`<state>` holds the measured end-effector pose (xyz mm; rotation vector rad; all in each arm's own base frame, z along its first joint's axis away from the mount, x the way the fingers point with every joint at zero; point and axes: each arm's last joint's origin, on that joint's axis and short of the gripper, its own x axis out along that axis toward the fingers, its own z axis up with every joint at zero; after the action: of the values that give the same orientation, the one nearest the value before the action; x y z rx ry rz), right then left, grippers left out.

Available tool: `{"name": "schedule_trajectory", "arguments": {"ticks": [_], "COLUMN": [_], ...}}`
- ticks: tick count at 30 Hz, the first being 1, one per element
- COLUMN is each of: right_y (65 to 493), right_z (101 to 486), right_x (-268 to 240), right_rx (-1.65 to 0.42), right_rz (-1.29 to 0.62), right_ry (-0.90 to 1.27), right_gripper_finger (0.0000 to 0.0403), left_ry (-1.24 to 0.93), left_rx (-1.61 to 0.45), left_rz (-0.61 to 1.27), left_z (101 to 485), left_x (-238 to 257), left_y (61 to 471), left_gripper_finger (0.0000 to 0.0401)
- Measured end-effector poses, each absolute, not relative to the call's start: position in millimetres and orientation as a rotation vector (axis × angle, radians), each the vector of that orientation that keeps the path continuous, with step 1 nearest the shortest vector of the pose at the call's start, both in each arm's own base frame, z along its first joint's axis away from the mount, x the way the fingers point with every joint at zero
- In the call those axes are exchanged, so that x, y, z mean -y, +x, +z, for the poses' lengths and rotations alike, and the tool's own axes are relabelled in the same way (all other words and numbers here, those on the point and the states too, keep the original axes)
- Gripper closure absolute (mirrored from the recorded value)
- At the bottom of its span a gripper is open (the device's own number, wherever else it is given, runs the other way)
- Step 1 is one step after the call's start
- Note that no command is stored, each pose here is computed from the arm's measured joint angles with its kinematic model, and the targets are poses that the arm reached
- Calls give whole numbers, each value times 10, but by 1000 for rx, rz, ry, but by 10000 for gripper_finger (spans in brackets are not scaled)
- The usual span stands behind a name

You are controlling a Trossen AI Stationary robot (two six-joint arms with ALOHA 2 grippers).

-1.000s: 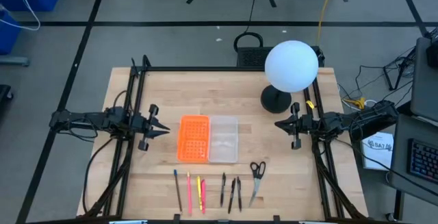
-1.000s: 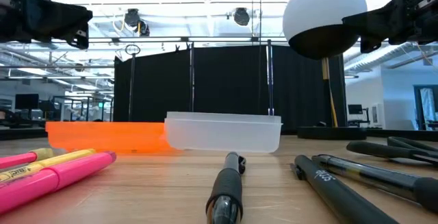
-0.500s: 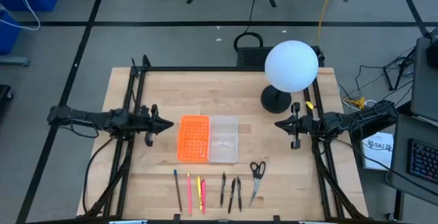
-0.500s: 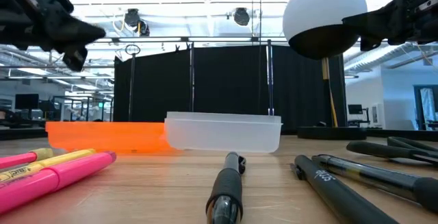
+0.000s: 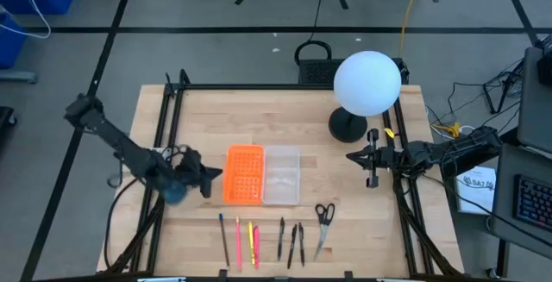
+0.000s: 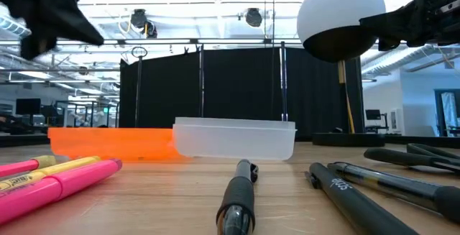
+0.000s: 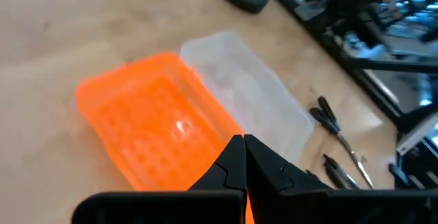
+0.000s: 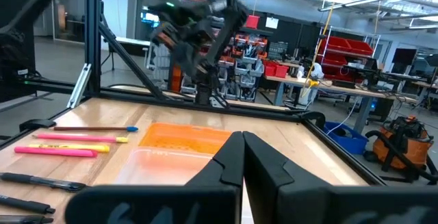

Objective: Pick & place school supplies into a supply box
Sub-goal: Put the brown pencil into the supply box

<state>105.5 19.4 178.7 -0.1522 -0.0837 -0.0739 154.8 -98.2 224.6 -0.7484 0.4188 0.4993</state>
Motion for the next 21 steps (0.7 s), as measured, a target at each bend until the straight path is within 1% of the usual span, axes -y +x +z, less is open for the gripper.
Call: {"name": "schedule_trajectory", "arguments": {"ticks": [3, 6, 10, 13, 15, 17, 21], "right_y": [1055, 1056, 1056, 1057, 1057, 1057, 1057], "right_z": [1784, 1780, 1780, 1768, 1761, 1758, 1760], "right_x": [-195, -195, -195, -195, -195, -195, -195], "right_rx": [82, 78, 77, 67, 59, 56, 58], "right_rz": [-73, -73, -73, -71, -70, -70, -70], "right_ry": [-148, -144, -143, -129, -118, -119, -121], "right_gripper_finger": [403, 403, 403, 403, 403, 403, 403], "left_ry": [-785, -838, -914, -1018, -1067, -1089, -1142], "left_rx": [-519, -686, -946, -1088, -1151, -1171, -1159], "left_rz": [596, 743, 983, 1130, 1159, 1162, 1087], "left_z": [2360, 2400, 2360, 2277, 2243, 2221, 2197], "left_x": [1248, 1461, 1709, 1872, 1959, 2019, 2093], "left_y": [1747, 1933, 2117, 2224, 2287, 2346, 2442], "left_gripper_finger": [399, 399, 400, 400, 398, 397, 396]}}
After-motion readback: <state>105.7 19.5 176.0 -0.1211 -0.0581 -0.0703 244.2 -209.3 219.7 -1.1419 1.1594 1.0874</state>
